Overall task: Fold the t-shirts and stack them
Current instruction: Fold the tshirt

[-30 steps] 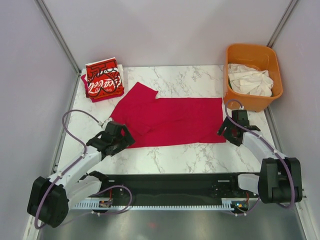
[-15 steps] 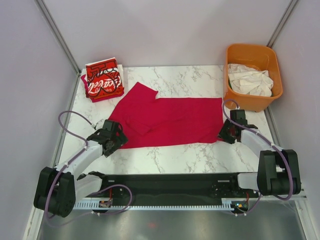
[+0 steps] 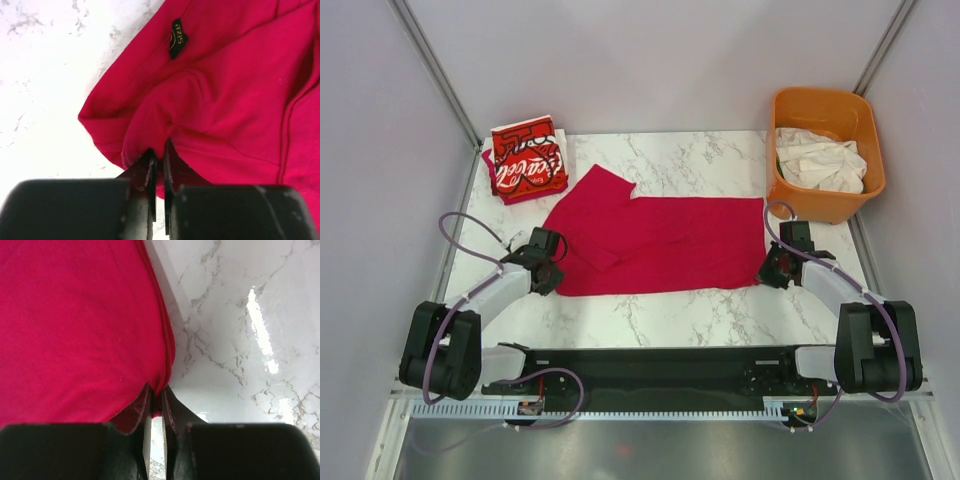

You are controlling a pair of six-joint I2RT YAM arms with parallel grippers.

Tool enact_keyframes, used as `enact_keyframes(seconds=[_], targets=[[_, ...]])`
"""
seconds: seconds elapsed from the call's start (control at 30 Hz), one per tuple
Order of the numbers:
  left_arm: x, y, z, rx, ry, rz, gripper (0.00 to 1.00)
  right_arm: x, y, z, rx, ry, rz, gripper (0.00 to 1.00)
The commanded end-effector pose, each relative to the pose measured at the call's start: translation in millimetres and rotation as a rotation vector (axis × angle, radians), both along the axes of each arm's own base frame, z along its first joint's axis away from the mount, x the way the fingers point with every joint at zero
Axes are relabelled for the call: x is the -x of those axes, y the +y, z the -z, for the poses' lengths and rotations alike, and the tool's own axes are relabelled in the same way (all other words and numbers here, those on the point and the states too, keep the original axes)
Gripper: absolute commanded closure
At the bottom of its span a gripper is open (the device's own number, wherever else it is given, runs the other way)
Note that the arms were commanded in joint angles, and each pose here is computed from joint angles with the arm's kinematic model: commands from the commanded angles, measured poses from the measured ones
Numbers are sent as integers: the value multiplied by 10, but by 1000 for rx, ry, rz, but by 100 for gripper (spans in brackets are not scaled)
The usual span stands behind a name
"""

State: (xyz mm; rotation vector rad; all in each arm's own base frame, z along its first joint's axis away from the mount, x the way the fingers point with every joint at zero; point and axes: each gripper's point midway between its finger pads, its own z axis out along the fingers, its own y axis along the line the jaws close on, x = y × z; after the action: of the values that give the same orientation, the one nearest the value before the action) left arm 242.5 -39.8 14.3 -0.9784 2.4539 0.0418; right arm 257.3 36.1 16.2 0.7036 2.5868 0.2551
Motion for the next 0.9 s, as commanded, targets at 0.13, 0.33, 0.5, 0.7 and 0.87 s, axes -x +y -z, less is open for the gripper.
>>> enact_keyframes(seconds=[0.13, 0.33, 0.5, 0.7, 0.87], targets=[[-405, 37, -67, -10, -52, 38, 98, 216, 394, -19, -159, -3, -81, 100], [-1041, 267, -205, -37, -58, 36, 98, 763, 997, 29, -291, 43, -213, 100], [-1396, 562, -318, -50, -86, -9, 98, 1067, 1177, -193, -353, 25, -266, 100], [-1158, 621, -124, 22, -34, -51, 98, 918, 825, -609, -150, -103, -184, 100], [-691, 484, -243, 87, -79, -39, 98, 728, 674, -550, -50, -49, -123, 100]])
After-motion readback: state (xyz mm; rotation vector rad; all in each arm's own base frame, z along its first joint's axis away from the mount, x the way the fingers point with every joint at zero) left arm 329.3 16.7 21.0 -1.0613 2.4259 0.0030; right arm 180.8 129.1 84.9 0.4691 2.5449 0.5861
